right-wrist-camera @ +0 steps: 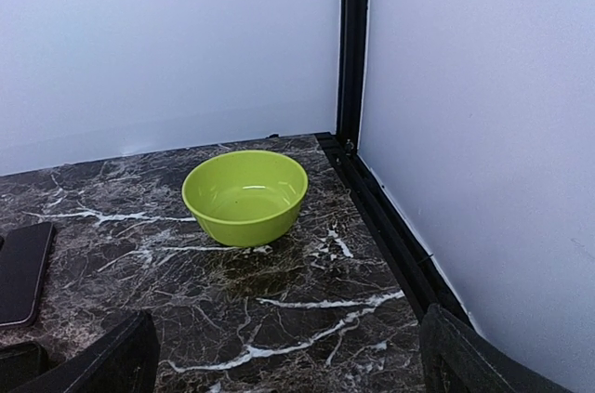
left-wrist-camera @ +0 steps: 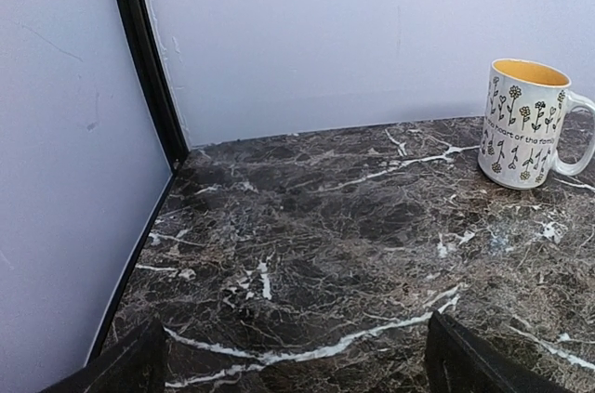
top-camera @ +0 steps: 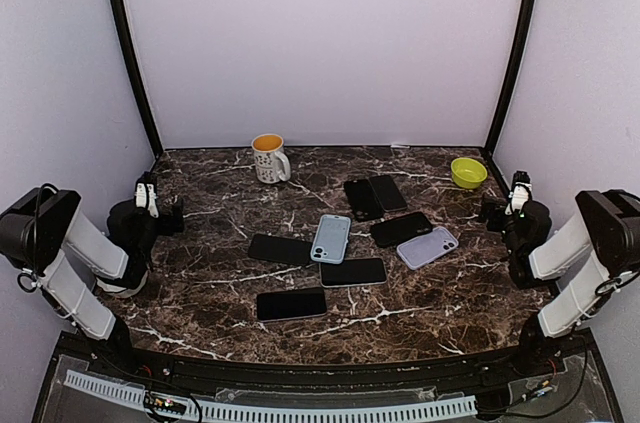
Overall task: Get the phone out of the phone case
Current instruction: Reset both arms
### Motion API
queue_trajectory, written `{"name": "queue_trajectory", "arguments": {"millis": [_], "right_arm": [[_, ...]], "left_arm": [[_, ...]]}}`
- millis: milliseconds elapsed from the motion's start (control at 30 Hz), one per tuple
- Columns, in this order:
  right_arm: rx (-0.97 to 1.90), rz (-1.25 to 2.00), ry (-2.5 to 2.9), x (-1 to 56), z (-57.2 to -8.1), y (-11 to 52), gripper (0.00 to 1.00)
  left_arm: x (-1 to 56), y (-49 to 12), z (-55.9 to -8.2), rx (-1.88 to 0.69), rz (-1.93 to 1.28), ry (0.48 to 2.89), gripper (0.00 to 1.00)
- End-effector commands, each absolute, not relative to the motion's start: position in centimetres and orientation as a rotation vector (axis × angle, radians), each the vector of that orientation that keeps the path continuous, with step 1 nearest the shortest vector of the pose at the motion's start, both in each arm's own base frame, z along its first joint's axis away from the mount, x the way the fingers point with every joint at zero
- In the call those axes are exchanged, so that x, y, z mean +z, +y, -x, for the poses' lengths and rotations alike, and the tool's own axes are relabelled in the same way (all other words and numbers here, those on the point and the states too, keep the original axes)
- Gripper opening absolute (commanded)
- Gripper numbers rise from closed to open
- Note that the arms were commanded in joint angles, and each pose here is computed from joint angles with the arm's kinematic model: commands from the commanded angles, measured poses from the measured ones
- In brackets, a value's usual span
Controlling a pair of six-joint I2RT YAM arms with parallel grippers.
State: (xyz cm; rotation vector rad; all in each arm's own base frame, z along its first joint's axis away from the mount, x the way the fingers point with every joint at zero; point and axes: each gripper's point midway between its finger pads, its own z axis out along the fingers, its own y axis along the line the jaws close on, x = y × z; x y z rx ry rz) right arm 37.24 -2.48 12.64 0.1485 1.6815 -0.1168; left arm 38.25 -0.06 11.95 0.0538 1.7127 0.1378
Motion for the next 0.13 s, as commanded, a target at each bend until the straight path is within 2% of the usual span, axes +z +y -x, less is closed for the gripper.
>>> {"name": "queue_trajectory", "arguments": {"millis": [0,100], "right_arm": [[-0.103,-0.155,1.630,14.11,-37.92,-2.57,0.98],[-0.104,-0.155,1.626,14.15,-37.81,-2.57,0.99]], "left_arm": [[12.76,0.02,-38.29,0.131,-0.046,1.680,0.99],[12.76,0.03,-38.29,0.131,-0.046,1.680,0.99]]}}
